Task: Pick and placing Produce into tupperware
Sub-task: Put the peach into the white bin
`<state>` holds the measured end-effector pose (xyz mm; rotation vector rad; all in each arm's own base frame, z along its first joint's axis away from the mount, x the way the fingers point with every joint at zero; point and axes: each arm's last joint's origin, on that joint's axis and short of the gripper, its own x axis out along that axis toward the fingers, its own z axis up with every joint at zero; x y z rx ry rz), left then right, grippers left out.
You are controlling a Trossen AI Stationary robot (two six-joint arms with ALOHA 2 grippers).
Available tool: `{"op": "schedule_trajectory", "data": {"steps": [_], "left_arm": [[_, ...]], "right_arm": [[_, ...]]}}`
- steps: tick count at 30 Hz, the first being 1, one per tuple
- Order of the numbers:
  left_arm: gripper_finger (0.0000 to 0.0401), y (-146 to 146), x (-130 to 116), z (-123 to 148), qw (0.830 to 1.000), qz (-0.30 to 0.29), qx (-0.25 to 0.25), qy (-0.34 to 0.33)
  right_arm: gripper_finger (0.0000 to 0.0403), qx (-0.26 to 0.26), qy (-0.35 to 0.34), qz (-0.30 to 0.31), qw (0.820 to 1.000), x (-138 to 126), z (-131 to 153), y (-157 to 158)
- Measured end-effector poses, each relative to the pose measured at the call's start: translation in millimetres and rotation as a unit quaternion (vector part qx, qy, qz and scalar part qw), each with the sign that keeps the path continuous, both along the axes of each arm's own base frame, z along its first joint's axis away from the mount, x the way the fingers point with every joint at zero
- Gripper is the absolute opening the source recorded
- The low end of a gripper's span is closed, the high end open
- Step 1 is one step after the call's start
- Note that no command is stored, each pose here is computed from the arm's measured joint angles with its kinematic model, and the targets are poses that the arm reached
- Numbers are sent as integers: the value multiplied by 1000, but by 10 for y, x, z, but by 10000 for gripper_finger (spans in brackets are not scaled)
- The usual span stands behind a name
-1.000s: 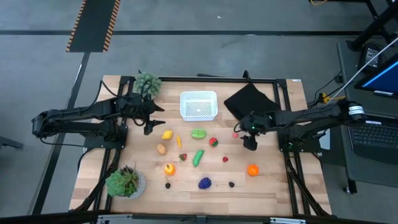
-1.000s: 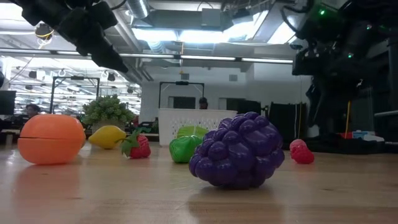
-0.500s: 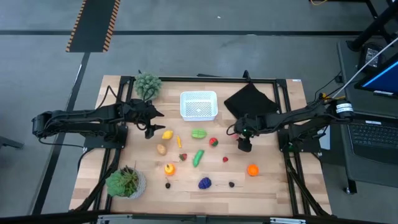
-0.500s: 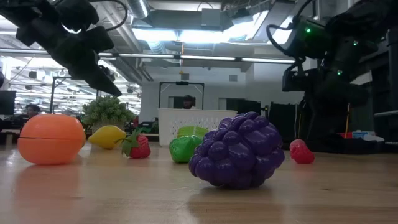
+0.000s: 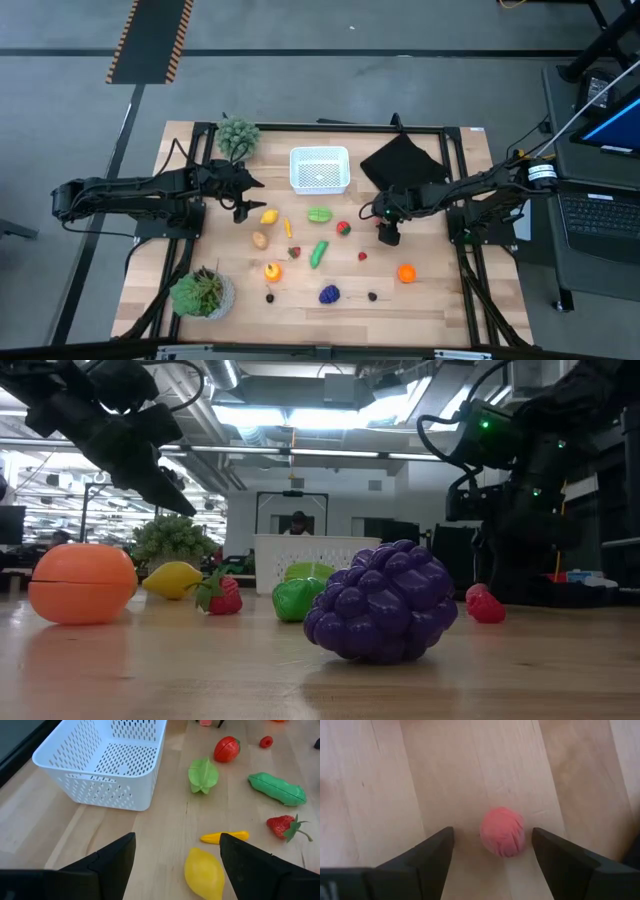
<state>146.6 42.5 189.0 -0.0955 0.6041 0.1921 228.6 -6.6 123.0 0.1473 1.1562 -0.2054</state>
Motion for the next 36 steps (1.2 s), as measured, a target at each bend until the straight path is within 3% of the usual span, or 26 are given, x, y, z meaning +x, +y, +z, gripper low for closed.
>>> {"op": "schedule_trajectory", "data": {"steps": [12, 27, 36], "left_arm": [[279, 0, 0, 0, 1000, -1, 1, 0], [279, 0, -1, -1, 1000, -1, 1, 1], [279, 0, 0, 0, 1000, 0, 0, 0]], "right_arm": [[268, 4, -13, -13, 1000, 19, 8, -1], [163, 0, -15, -20, 1000, 24, 5, -6], [130, 1, -15, -26, 1000, 22, 5, -7]]}}
